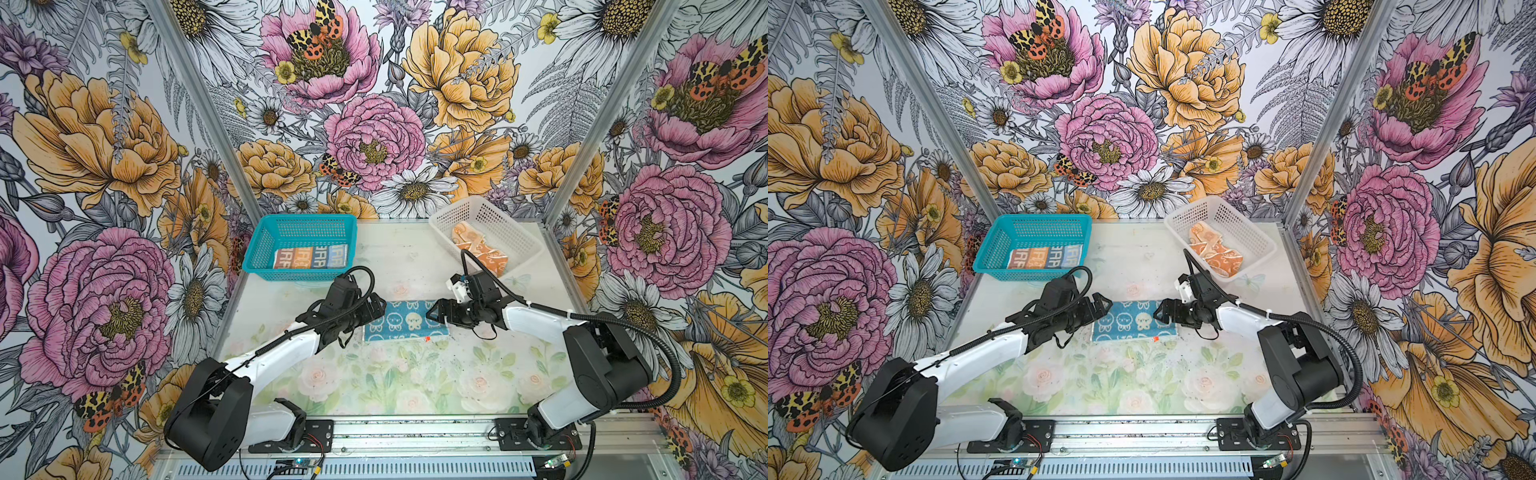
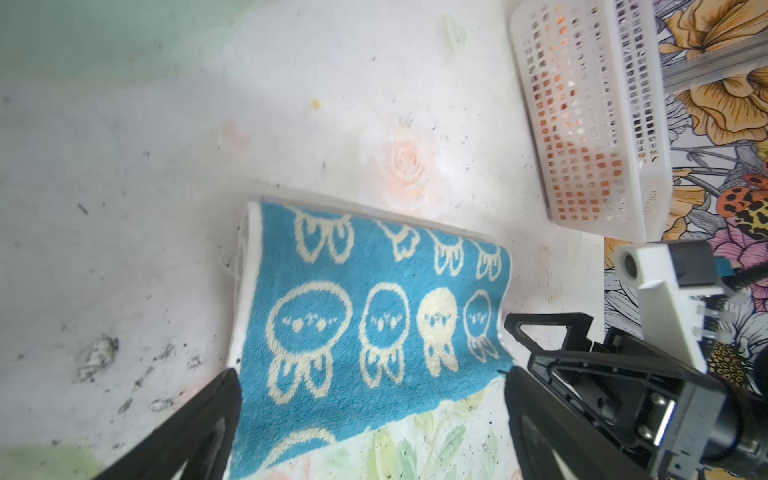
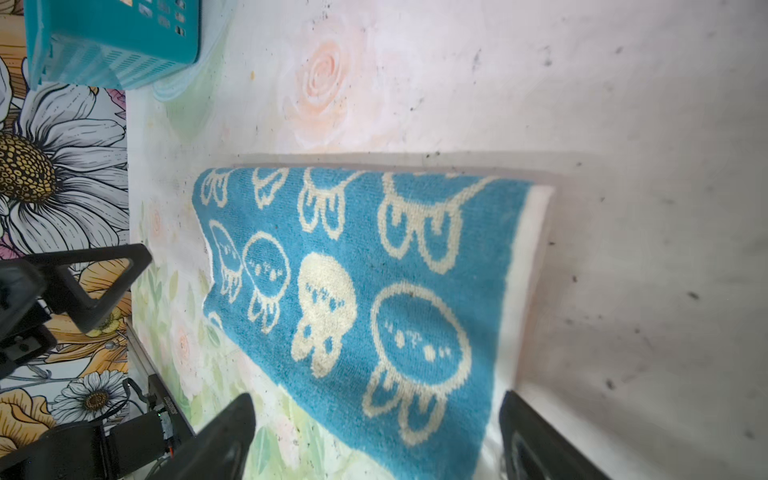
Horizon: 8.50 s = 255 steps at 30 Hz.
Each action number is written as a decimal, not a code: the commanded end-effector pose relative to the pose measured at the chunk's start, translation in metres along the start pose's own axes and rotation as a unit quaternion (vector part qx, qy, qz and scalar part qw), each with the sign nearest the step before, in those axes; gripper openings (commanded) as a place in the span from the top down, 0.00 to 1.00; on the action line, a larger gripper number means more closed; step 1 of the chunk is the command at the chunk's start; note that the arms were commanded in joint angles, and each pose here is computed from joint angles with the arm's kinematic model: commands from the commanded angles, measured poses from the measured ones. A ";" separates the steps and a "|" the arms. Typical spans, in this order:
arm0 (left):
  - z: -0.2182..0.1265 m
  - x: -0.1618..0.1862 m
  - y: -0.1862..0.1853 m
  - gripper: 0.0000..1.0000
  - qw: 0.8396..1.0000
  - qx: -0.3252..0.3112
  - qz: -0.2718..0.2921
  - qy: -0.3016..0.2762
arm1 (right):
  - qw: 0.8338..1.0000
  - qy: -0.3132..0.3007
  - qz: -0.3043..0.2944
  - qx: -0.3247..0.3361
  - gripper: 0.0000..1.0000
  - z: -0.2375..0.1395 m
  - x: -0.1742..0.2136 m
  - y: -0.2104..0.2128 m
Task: Fold and stack the towels
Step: 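Move both grippers to the two ends of the folded towel strip, then lift the blue strip into the teal basket with left gripper while right draws back, then open the left gripper over the basket while the right reaches into the white basket, then grasp an orange towel in the white basket with the right gripper and lift it out, then lower the orange towel onto the table and open the right gripper, then grasp the orange towel's edge with the right gripper and lift it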
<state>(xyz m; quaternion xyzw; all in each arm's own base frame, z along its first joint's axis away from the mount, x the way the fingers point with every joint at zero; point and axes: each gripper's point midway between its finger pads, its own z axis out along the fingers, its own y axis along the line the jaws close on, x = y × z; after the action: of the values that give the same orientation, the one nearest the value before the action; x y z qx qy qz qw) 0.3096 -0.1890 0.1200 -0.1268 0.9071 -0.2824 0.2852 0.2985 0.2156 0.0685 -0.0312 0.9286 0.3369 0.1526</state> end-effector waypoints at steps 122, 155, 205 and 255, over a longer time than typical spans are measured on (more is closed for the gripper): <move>-0.010 -0.295 0.172 0.01 0.874 -0.445 0.184 -0.060 | 0.960 -0.186 -0.076 0.193 0.01 -0.098 -0.217 -0.003; 0.051 -0.133 -0.151 0.01 0.867 -0.219 0.420 -0.155 | 0.967 -0.130 0.088 0.201 0.61 -0.016 -0.267 -0.175; -0.108 -0.093 -0.060 0.01 0.960 -0.069 0.121 -0.244 | 0.976 -0.132 -0.172 0.014 1.00 -0.080 -0.162 0.187; -0.045 -0.049 -0.014 0.01 0.981 -0.069 0.088 -0.156 | 0.990 -0.035 -0.126 0.050 1.00 -0.008 -0.077 0.088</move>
<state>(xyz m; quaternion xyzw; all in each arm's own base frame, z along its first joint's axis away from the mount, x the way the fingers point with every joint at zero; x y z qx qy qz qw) 0.3199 -0.1586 0.1743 -0.1045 0.8835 -0.1508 0.4311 0.3373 0.2626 0.0824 -0.1125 0.9539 0.2305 0.1560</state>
